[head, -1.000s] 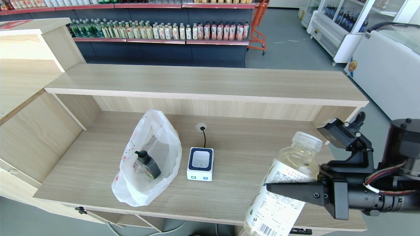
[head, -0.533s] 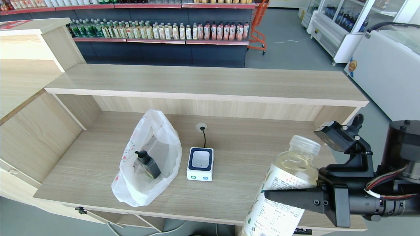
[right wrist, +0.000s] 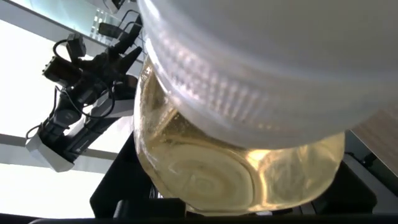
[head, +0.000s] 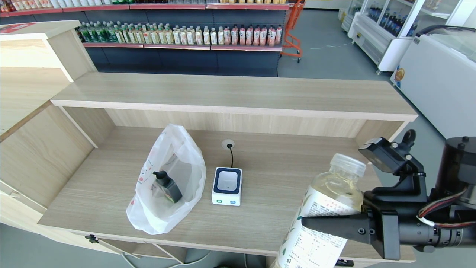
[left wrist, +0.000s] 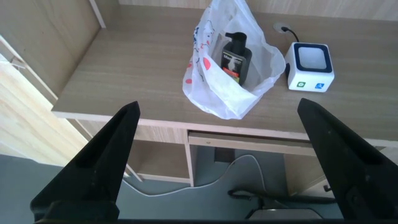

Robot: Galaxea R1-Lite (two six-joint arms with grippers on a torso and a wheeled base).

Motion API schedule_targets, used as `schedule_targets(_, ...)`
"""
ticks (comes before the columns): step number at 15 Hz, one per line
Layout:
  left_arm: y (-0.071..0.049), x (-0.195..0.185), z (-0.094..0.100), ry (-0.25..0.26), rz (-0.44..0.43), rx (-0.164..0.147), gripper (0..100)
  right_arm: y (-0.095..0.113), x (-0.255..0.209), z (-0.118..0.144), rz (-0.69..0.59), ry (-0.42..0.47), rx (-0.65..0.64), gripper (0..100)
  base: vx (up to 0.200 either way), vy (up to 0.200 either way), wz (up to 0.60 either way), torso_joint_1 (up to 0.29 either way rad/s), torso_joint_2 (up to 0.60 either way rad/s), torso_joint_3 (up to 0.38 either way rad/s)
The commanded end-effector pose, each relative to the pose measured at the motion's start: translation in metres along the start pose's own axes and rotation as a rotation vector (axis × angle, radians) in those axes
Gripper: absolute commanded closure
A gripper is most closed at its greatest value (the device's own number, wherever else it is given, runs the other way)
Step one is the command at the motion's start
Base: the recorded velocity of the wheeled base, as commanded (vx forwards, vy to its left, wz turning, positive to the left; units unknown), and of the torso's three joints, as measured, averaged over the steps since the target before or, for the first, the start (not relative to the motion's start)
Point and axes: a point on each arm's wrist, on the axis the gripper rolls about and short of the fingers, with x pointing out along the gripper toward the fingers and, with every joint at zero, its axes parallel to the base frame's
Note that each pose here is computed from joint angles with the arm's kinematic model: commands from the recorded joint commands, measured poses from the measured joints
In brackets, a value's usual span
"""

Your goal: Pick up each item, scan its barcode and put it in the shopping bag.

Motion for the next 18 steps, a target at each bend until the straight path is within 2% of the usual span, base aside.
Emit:
schedule_targets(1,0.000,0.000,0.000,-0.001,0.000,0.000,0,0.001,-0.001,0.000,0.002,-0.003,-0.003,100,0.000,0.000,0.00,0.000,0.00,0.000)
schedule_targets(3,0.000,0.000,0.000,-0.001,0.000,0.000,0,0.001,-0.003,0.000,-0.009,-0.013,-0.023,100,0.000,0.000,0.00,0.000,0.00,0.000)
schedule_targets(4,0.000,0.000,0.000,-0.001,0.000,0.000,0,-0.003,-0.006,0.002,-0.047,-0.029,-0.086,100,0.000,0.000,0.00,0.000,0.00,0.000)
schedule_targets(6,0.000,0.000,0.000,-0.001,0.000,0.000,0,-0.016,-0.013,0.002,-0.178,-0.046,-0.259,100,0.000,0.000,0.00,0.000,0.00,0.000)
schedule_targets(7,0.000,0.000,0.000,-0.001,0.000,0.000,0,-0.031,-0.022,-0.002,-0.326,-0.033,-0.402,100,0.000,0.000,0.00,0.000,0.00,0.000)
schedule_targets(9,0.000,0.000,0.000,-0.001,0.000,0.000,0,-0.051,-0.036,-0.003,-0.495,0.003,-0.558,100,0.000,0.000,0.00,0.000,0.00,0.000)
schedule_targets(10,0.000,0.000,0.000,-0.001,0.000,0.000,0,-0.053,-0.038,-0.003,-0.510,0.007,-0.584,100,0.000,0.000,0.00,0.000,0.00,0.000)
schedule_targets(15,0.000,0.000,0.000,-0.001,0.000,0.000,0,-0.089,-0.046,-0.002,-0.640,-0.042,-0.895,100,0.000,0.000,0.00,0.000,0.00,0.000)
schedule_targets(18,0.000,0.000,0.000,-0.001,0.000,0.000,0,-0.097,-0.045,-0.004,-0.645,-0.073,-0.971,100,0.000,0.000,0.00,0.000,0.00,0.000)
